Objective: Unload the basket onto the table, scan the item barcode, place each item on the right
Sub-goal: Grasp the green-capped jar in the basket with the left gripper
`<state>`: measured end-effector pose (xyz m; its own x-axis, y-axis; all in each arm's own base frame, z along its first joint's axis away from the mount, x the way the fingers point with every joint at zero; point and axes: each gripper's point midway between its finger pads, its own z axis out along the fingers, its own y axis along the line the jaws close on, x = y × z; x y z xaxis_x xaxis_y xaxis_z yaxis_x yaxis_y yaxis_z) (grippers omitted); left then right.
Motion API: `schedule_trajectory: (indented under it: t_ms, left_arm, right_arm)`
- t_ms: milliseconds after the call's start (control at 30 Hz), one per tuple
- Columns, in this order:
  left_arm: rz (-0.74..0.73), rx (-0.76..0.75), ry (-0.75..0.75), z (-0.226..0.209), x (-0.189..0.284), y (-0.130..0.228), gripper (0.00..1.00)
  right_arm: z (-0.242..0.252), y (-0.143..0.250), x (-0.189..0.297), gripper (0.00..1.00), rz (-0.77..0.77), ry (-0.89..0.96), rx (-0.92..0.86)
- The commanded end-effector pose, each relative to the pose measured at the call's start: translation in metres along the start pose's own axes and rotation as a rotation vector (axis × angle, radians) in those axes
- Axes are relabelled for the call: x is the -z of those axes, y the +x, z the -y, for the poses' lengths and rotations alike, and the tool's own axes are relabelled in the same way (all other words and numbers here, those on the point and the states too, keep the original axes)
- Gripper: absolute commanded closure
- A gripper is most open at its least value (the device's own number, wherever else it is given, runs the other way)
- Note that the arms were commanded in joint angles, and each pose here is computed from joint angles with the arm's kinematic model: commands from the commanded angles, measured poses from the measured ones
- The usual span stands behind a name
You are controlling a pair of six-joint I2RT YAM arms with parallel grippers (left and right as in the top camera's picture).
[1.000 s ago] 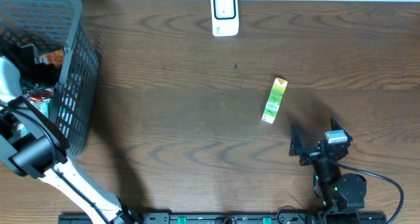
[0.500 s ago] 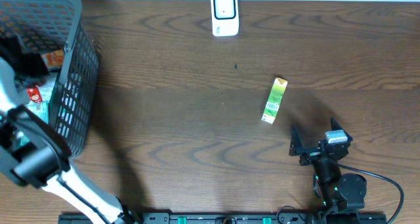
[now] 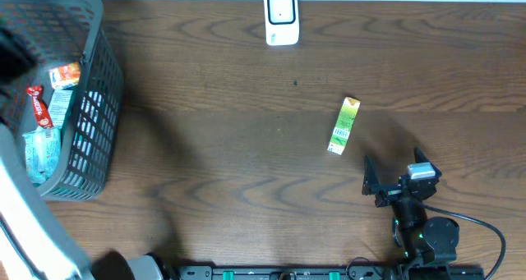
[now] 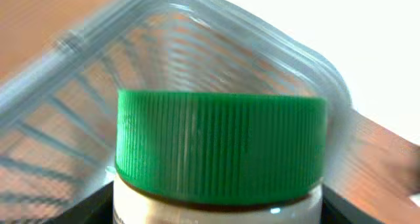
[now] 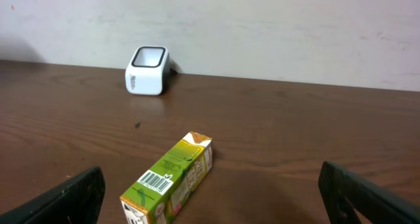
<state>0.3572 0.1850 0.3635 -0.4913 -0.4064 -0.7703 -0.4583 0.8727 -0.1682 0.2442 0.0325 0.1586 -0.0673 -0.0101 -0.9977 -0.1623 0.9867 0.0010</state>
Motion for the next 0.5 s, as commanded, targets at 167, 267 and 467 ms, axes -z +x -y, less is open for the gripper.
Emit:
schedule_trajectory:
  t_ms: [167,267,467]
  left_arm:
    - [-0.174,-0.153,0.305,0.132,0.059,0.074,0.32]
    - [-0.263,-0.205,0.376,0.169,0.055,0.109,0.32]
    - [-0.4,-0.323,0.41,0.22,0.029,0.185,0.32]
  right_arm:
    - [-0.001,0.0,0.0,0.01,0.0,-0.006,-0.016]
    - [-0.001,0.0,0.0,0.01,0.0,-0.006,-0.016]
    - [-0.001,0.0,0.0,0.01,0.0,-0.006,-0.016]
